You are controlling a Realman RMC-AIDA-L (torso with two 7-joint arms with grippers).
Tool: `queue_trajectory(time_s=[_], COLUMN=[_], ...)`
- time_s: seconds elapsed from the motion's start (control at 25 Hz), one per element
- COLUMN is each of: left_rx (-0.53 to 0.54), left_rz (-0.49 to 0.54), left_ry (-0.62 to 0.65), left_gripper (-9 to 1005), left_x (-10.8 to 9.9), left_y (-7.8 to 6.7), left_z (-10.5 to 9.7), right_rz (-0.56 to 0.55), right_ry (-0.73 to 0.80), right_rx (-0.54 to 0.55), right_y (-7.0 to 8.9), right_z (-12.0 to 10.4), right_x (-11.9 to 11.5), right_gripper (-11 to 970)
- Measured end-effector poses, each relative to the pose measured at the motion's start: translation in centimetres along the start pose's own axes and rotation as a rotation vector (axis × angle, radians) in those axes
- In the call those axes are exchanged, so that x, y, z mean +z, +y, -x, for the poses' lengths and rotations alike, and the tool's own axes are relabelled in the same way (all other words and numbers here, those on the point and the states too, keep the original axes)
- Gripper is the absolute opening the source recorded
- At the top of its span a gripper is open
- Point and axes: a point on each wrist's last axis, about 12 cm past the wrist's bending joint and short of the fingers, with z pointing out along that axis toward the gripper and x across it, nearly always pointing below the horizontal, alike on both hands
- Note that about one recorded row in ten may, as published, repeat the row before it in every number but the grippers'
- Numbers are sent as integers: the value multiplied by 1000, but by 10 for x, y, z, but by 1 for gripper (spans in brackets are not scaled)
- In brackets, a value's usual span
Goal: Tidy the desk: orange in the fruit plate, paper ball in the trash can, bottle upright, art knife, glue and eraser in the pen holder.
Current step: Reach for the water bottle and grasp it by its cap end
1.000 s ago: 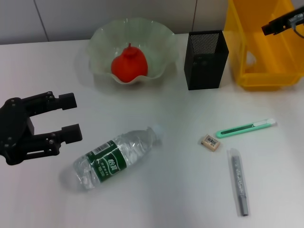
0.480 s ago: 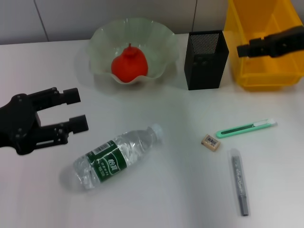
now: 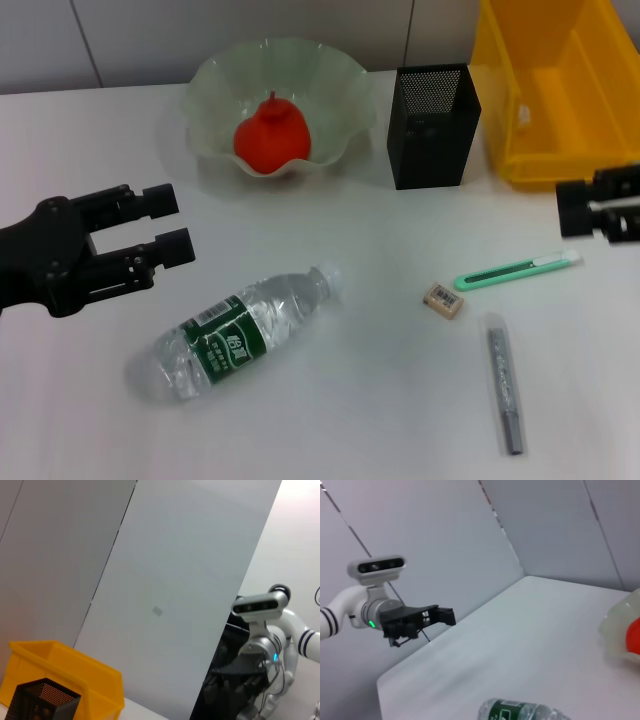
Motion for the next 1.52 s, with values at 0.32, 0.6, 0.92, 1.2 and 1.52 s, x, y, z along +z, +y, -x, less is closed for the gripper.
queue_trajectory(time_s=[0.32, 0.6, 0.92, 1.2, 1.52], left_rx=[-25, -5, 53, 203, 284], left_rz=[-5, 26, 105, 158, 182], left_ry=[6, 86, 265, 520, 610], left_gripper=[665, 671, 674, 674, 675], left_x=[9, 25, 49, 88, 113], left_y=[5, 12, 28, 33, 27], left_z=[-3, -9, -13, 0, 14], right_rz=[5, 119, 76, 19, -92], right_ry=[72, 144, 174, 170, 188], right_rx=[-60, -84, -68, -34, -7], right_y=[3, 11, 8, 2, -10], right_z=[-24, -50, -62, -63, -63], right_x=[4, 8, 5, 5, 1], right_gripper=[599, 717, 729, 728, 728])
